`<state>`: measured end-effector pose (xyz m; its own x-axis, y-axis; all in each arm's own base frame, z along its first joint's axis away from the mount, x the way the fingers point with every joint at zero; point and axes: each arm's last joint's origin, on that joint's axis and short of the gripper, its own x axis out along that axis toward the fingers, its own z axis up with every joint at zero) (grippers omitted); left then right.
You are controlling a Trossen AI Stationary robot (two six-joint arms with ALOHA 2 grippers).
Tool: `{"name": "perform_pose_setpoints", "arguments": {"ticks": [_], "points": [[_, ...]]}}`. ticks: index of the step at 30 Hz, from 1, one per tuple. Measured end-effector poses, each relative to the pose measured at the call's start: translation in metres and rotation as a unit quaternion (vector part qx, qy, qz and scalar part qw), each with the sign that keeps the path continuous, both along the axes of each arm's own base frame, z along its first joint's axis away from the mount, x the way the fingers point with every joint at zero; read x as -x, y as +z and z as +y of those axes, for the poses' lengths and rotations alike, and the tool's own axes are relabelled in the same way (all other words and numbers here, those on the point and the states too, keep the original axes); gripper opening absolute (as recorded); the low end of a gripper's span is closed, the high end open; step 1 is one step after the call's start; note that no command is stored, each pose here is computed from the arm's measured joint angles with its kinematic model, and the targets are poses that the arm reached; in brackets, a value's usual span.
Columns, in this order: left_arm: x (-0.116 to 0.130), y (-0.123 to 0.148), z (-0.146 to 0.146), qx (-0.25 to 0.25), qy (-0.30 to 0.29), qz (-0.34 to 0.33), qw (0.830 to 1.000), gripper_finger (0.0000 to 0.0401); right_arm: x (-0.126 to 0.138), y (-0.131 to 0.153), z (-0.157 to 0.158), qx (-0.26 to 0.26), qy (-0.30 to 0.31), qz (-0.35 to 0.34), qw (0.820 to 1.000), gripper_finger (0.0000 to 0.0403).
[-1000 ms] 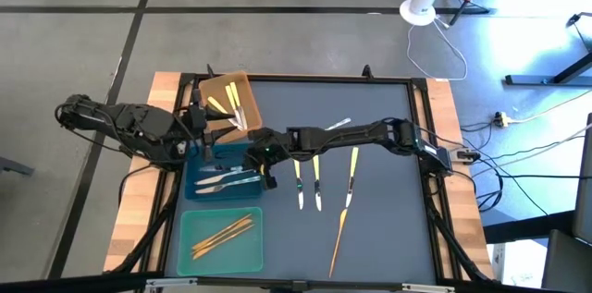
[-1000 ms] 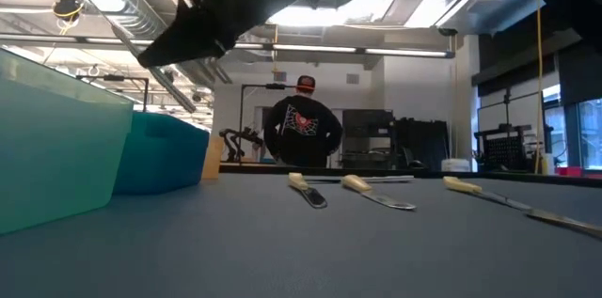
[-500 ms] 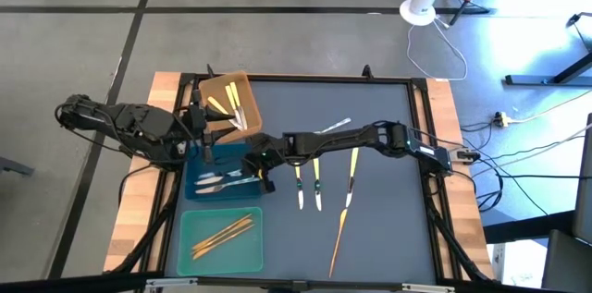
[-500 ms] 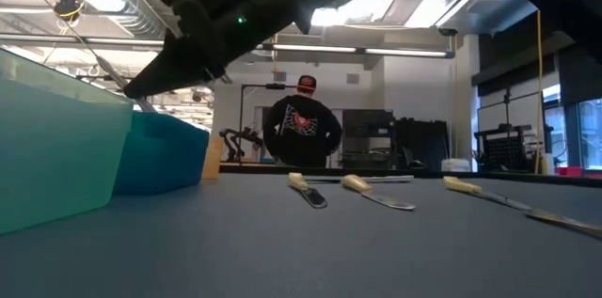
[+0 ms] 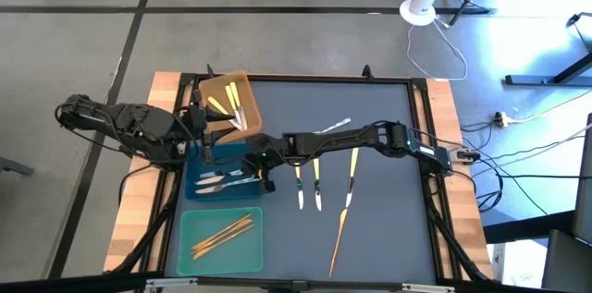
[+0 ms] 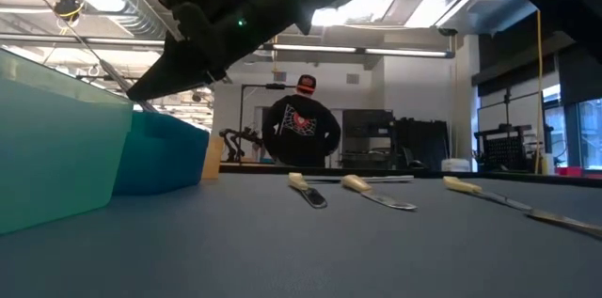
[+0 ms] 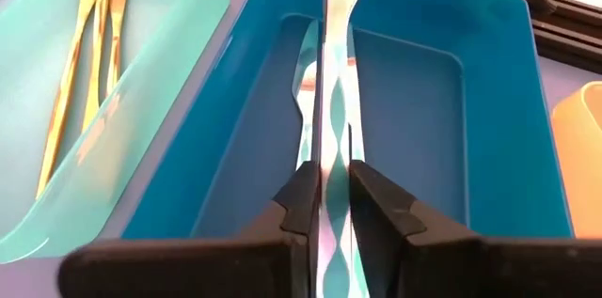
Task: Sort silverware by color (type)
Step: Put the white-green knife into the blue bin, then put the yellow knife into the orange bin
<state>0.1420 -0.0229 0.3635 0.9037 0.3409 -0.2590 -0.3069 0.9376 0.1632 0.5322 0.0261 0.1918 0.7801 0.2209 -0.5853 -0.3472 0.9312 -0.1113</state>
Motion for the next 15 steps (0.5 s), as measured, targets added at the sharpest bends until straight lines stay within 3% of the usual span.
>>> {"name": "perform_pose_setpoints", "arguments": {"ticks": [15], "points": [[0.0000,0.0000,0.0000,0.000,0.000,0.000,1.000,0.0130,0.0001,0.0006,0.0000,0.000,0.000,-0.001,1.000,0.0112]]}}
